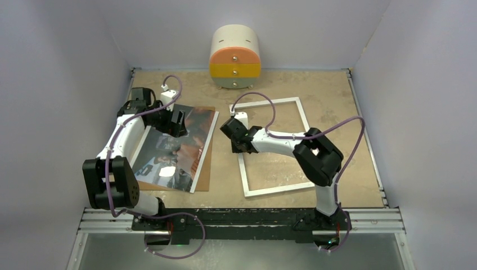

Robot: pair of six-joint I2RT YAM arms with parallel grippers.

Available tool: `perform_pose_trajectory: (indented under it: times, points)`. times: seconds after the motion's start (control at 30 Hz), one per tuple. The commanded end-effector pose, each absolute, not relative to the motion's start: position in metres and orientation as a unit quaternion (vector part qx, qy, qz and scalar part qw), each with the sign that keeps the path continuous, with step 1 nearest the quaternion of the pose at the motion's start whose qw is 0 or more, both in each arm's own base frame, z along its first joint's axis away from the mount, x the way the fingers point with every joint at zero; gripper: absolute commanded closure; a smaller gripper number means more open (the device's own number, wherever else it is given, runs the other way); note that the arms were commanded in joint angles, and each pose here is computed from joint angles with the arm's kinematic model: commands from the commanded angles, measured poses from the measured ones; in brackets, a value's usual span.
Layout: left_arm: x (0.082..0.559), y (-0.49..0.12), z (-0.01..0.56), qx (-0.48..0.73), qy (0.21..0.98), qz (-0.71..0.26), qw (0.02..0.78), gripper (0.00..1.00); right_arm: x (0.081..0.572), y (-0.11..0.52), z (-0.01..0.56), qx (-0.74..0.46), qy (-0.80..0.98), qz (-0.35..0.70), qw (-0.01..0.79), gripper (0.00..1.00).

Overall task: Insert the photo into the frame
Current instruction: Turn over the photo frame at the center of the board.

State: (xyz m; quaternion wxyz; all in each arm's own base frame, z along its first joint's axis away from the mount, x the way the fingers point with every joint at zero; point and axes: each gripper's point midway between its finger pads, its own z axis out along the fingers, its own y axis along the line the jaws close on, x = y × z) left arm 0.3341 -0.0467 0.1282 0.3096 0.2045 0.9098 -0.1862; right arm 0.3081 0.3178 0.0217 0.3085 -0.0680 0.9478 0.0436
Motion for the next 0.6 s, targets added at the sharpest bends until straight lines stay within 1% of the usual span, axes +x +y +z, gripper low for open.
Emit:
perform_pose_trajectory:
  times: [0.0, 0.23, 0.3, 0.43, 0.57]
  points:
    - [0.336, -0.058, 0.157, 0.241, 0.886, -0.204, 0.339, 0.00, 0.313, 0.347, 0.105, -0.006, 0.930, 0.145, 0.338, 1.00]
    - [0.330, -0.062, 0.169, 0.255, 0.879, -0.212, 0.341, 0.00, 0.312, 0.381, 0.230, 0.024, 0.878, 0.297, 0.375, 1.00]
    - [0.328, -0.064, 0.172, 0.257, 0.877, -0.218, 0.343, 0.00, 0.300, 0.390, 0.257, 0.029, 0.868, 0.344, 0.355, 1.00]
    - [0.324, -0.068, 0.181, 0.262, 0.870, -0.227, 0.351, 0.00, 0.287, 0.403, 0.316, 0.032, 0.827, 0.438, 0.351, 1.00]
    - [0.320, -0.071, 0.191, 0.269, 0.863, -0.232, 0.359, 0.00, 0.277, 0.407, 0.349, 0.051, 0.799, 0.499, 0.333, 1.00]
